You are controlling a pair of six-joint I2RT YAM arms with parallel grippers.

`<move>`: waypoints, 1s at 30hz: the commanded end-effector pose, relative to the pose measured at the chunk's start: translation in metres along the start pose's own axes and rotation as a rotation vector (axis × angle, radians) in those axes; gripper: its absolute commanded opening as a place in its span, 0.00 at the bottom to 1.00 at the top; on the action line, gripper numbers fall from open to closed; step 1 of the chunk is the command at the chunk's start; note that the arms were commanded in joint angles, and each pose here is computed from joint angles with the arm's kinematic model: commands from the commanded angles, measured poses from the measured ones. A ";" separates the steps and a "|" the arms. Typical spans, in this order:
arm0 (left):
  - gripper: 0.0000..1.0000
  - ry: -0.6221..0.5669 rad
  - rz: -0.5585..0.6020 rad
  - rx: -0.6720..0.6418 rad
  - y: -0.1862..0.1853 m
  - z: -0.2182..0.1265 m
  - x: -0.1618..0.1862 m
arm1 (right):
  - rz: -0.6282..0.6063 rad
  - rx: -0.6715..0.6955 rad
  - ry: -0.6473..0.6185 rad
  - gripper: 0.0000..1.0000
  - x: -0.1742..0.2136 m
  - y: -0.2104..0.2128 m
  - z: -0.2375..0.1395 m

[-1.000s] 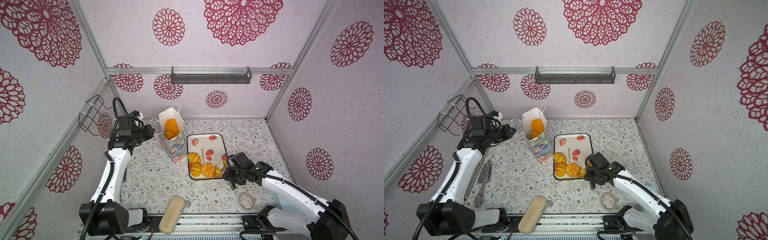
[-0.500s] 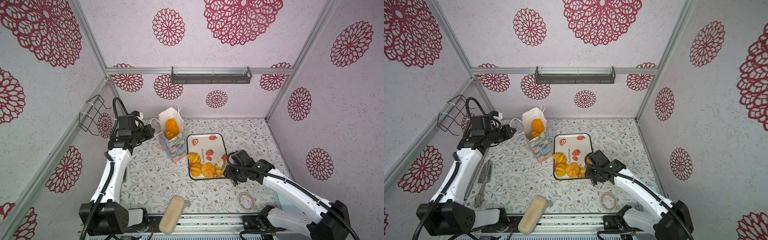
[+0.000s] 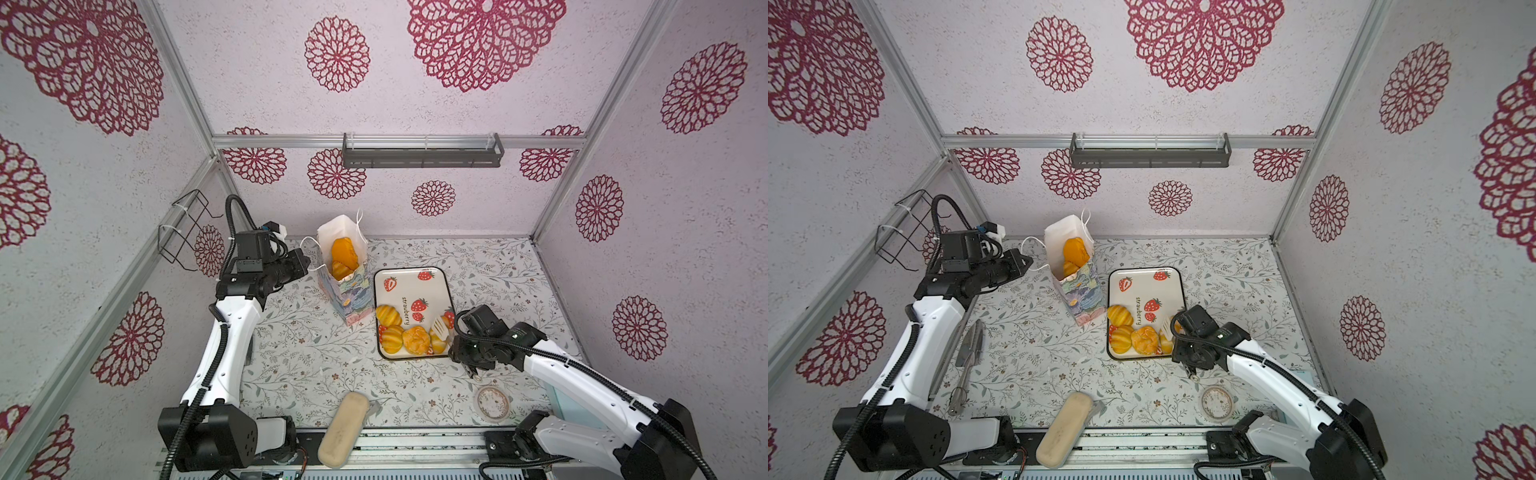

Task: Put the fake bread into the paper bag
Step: 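Lower the tongs with the right gripper around the long twisted bread on the tray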

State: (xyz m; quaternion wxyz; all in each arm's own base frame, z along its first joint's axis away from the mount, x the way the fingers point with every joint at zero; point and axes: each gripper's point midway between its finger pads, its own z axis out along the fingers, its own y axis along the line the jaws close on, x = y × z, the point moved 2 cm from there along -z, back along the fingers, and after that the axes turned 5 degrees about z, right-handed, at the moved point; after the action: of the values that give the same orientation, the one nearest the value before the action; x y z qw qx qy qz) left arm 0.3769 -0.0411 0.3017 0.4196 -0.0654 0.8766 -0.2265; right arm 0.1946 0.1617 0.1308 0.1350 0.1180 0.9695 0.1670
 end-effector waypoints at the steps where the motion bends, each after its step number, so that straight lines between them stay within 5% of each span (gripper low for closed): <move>1: 0.00 0.009 -0.004 -0.003 0.003 0.004 0.004 | 0.006 -0.042 -0.018 0.54 -0.006 0.010 0.000; 30: 0.00 0.009 -0.007 -0.008 0.005 0.004 0.004 | -0.028 0.008 -0.010 0.46 -0.006 0.003 0.012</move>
State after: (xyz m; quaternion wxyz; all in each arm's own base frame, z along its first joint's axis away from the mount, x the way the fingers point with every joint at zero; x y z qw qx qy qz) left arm 0.3767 -0.0406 0.2997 0.4178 -0.0666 0.8775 -0.2259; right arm 0.1989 0.1668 0.1164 0.1262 0.1118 0.9722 0.1628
